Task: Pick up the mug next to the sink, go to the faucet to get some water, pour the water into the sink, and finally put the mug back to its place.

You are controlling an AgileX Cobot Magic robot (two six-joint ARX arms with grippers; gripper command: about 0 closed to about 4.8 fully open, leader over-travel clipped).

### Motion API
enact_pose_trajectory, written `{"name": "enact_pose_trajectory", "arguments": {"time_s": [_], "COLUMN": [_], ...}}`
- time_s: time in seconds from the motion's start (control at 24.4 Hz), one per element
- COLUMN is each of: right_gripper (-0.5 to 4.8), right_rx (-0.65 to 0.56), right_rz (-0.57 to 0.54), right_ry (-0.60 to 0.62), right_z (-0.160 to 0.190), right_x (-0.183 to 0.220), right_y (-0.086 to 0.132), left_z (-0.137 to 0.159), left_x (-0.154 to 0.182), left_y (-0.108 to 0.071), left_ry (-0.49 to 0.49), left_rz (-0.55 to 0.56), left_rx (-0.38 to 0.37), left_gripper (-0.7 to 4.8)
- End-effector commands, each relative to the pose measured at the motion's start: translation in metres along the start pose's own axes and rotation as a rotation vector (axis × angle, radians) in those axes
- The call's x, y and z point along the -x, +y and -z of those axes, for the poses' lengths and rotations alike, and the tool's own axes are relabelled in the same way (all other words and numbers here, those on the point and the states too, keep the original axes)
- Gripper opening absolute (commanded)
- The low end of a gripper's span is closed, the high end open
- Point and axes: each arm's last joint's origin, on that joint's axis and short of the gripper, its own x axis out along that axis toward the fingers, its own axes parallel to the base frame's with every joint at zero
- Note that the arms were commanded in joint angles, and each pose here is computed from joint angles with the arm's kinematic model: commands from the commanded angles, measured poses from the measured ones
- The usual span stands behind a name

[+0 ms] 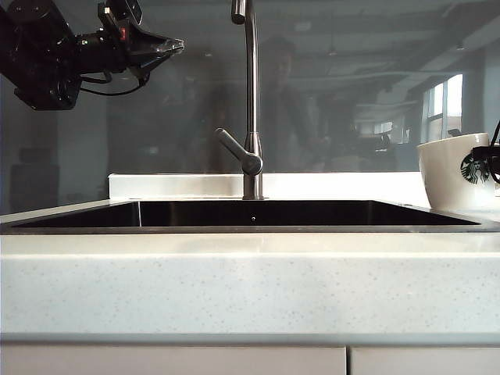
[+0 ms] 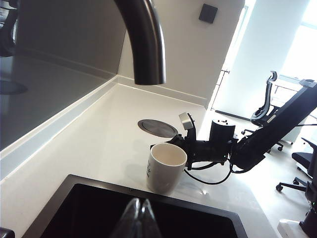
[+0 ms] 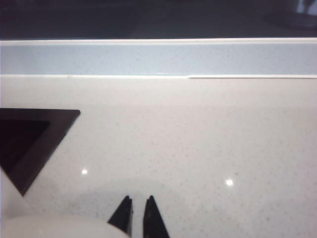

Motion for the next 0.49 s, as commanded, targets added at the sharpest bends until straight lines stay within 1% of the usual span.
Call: {"name": "enact_pose_trajectory", "arguments": {"time_s": [0.04,0.2,0.25,0.29,0.33,0.37,0.49], "right_gripper": [-0.05,-0.04,0.05,0.41,0.94,1.28,1.40], "right_rx": [0.012,0.011,0.010,0.010,0.009,0.009,0.005], "right_rz": [-0.009,-0.009,-0.009,-0.008,-0.008,-0.010,-0.011], "right_ry": [-0.085,-0.084,-0.081,-0.078,-0.076,-0.074,-0.063], "right_z": [-0.0122,-0.0121,-0.0118,-0.0114,-0.0113,-0.0111,-0.0096], "right_x": [0.0000,0.0000,0.0000,0.0000,0.0000,0.0000,0.0004], "right_y": [0.0004,0.0004,0.0004,0.0001,0.0001,0.0002,-0.0001], "left_z": [-0.0049,-0.0049,-0.0049,-0.0049,-0.0049,-0.0049,-0.0049], "left_x": [0.0004,0.0006,0.0004,0.0004,0.0002,0.0002,0.0002], "left_y": [-0.0055,-0.0055,-0.0055,-0.0055,-0.0056,-0.0056,-0.0056], "left_ry": [0.002,0.002,0.002,0.002,0.002,0.002,0.002], "left_rz": [0.004,0.003,0.004,0.004,0.004,0.004,0.004], "left_rx": [-0.048,-0.048,-0.048,-0.048,-0.048,-0.048,-0.044], "left_gripper": [-0.05,-0.05,-0.05,-0.05,-0.05,-0.05,-0.05]}}
